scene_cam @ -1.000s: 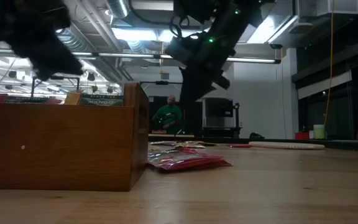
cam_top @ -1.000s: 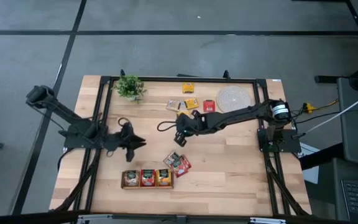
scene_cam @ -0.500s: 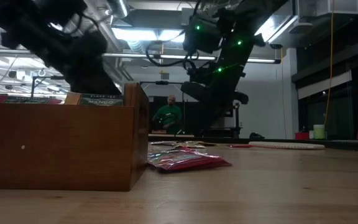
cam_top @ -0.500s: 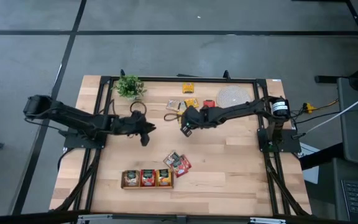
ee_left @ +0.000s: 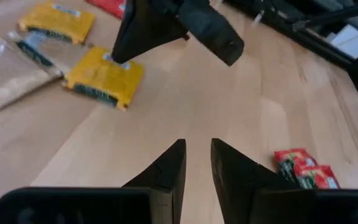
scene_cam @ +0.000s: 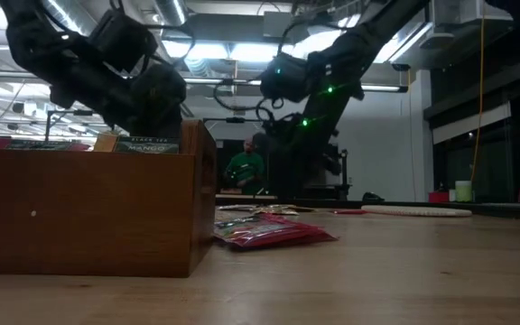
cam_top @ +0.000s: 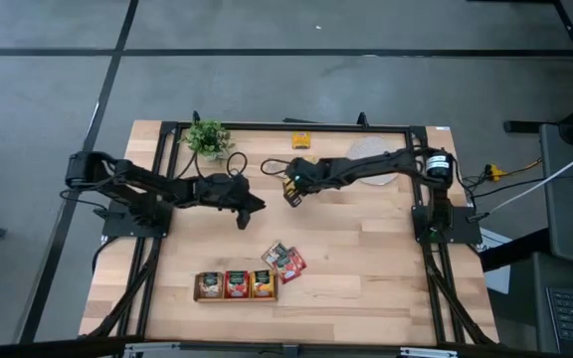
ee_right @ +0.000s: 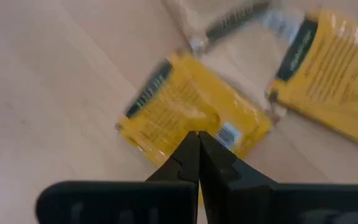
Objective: Pick & Place Tea
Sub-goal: Put the yellow tea bag into the right section of the wooden organizer
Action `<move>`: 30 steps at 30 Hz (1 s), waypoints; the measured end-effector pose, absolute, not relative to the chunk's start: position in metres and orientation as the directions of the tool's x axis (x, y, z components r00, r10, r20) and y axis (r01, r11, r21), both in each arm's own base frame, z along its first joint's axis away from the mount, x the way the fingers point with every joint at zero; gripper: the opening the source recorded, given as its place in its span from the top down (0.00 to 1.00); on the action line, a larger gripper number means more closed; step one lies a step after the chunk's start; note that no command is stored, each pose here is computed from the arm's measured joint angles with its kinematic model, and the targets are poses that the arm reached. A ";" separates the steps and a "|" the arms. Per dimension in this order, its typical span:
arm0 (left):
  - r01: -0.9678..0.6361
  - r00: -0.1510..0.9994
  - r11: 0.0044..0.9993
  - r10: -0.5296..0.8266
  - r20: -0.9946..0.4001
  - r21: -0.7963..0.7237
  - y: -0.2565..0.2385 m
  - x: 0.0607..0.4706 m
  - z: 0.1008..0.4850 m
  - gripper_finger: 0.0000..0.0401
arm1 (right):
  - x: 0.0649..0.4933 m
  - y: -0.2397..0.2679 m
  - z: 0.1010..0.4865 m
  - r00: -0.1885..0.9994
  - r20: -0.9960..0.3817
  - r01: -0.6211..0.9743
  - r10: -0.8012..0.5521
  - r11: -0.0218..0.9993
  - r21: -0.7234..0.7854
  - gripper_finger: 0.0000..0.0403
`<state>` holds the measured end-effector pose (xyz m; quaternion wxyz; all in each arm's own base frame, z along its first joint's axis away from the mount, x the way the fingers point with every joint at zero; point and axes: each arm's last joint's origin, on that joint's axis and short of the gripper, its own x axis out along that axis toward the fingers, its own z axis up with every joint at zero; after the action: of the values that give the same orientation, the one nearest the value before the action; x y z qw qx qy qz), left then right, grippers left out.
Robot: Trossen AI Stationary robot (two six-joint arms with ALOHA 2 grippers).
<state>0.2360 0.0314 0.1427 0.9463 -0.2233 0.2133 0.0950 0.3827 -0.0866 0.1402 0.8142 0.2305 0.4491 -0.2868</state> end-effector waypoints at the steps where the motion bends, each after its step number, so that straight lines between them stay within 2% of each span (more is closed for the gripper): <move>1: -0.277 0.890 0.881 0.085 -0.448 -0.383 0.032 0.236 0.142 0.82 | 0.383 -0.087 0.136 0.422 -0.870 0.681 -0.256 0.723 0.117 0.99; 6: -0.285 0.887 0.885 0.099 -0.451 -0.367 0.033 0.236 0.141 0.82 | 0.386 -0.087 0.125 0.415 -0.878 0.704 -0.239 0.696 0.143 0.99; 11: -0.275 0.884 0.905 0.105 -0.456 -0.324 0.033 0.236 0.141 0.82 | 0.395 -0.075 0.118 0.477 -0.866 0.668 -0.149 0.703 0.247 0.99; 15: -0.265 0.879 0.919 0.106 -0.465 -0.291 0.033 0.235 0.140 0.82 | 0.408 -0.051 0.117 0.569 -0.819 0.555 -0.072 0.769 0.318 0.99; 18: -0.280 0.869 0.923 0.125 -0.480 -0.265 0.033 0.235 0.139 0.82 | 0.414 -0.037 0.117 0.624 -0.781 0.412 0.028 0.838 0.359 0.99; 21: -0.318 0.846 0.916 0.159 -0.508 -0.244 0.034 0.233 0.136 0.81 | 0.417 -0.029 0.117 0.645 -0.759 0.302 0.085 0.884 0.356 0.99; 25: -0.335 0.823 0.910 0.157 -0.546 -0.244 0.034 0.231 0.132 0.81 | 0.419 -0.030 0.126 0.686 -0.722 0.289 0.085 0.880 0.377 0.99; 30: -0.307 0.814 0.924 0.130 -0.566 -0.229 0.028 0.230 0.130 0.83 | 0.413 -0.026 0.162 0.716 -0.694 0.262 0.075 0.892 0.367 0.99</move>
<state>0.2302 0.0277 0.1304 0.9394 -0.1568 0.2820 0.1161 0.4130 -0.0263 0.1615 0.8982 0.2262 0.3732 -0.0521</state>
